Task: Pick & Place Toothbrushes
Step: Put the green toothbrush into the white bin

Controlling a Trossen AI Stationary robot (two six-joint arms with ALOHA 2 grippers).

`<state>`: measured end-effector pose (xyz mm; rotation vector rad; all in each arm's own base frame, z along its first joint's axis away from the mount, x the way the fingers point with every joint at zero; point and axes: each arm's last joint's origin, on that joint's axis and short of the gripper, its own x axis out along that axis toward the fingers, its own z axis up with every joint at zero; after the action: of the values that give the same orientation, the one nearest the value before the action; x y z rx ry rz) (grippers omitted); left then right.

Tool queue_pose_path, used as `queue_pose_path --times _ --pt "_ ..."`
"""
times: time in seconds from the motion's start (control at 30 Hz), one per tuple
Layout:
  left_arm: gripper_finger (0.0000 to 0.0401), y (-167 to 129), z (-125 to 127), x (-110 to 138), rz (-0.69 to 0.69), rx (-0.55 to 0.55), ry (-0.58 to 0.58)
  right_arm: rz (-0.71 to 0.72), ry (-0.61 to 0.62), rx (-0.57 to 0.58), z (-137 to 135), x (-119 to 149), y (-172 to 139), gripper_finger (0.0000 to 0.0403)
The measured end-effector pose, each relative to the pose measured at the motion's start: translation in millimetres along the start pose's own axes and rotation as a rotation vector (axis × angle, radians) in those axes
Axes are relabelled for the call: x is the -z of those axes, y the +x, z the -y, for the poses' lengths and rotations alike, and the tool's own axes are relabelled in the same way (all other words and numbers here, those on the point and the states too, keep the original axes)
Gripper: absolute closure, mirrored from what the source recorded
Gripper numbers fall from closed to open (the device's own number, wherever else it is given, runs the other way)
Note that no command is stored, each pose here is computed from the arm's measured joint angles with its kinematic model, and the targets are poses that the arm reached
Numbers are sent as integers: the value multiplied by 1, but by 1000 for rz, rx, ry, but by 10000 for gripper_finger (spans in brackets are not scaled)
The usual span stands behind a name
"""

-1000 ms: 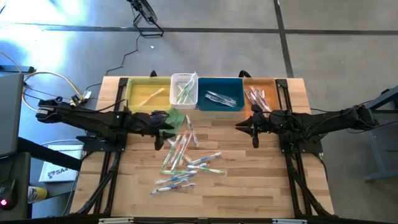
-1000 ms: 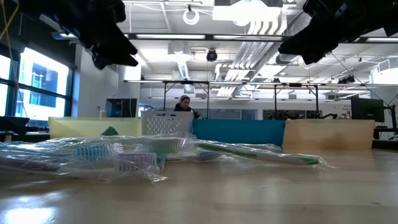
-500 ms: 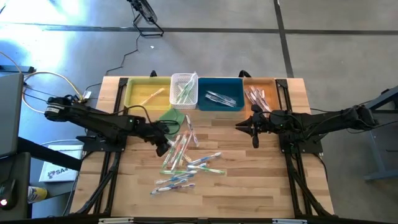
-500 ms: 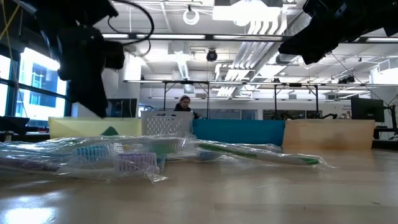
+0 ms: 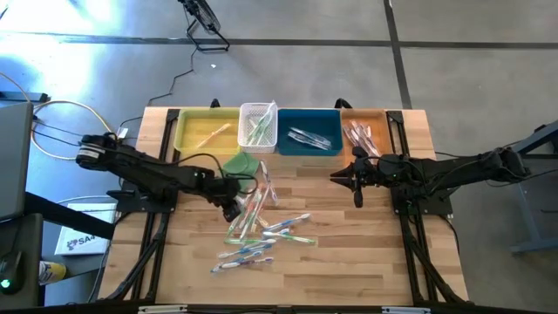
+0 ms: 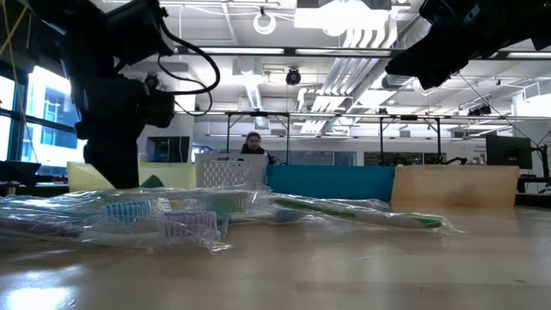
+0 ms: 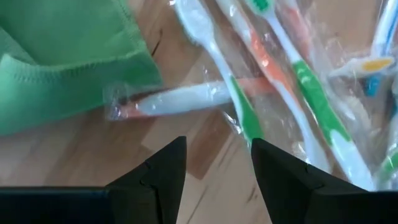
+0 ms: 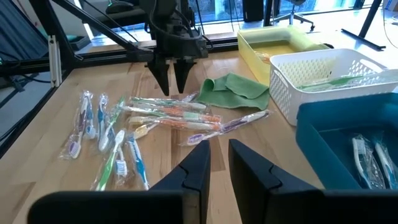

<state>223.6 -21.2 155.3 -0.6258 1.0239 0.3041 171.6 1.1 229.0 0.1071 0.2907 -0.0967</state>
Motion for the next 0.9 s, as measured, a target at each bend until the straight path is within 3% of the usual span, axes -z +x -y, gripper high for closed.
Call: queue_pose_path --times 0.4,0.9 --pt "224 0 17 -18 -127 -99 8 1 0 2 0 0 0 353" --pt "224 1 23 -27 -60 -81 -29 -1 0 0 0 0 0 353"
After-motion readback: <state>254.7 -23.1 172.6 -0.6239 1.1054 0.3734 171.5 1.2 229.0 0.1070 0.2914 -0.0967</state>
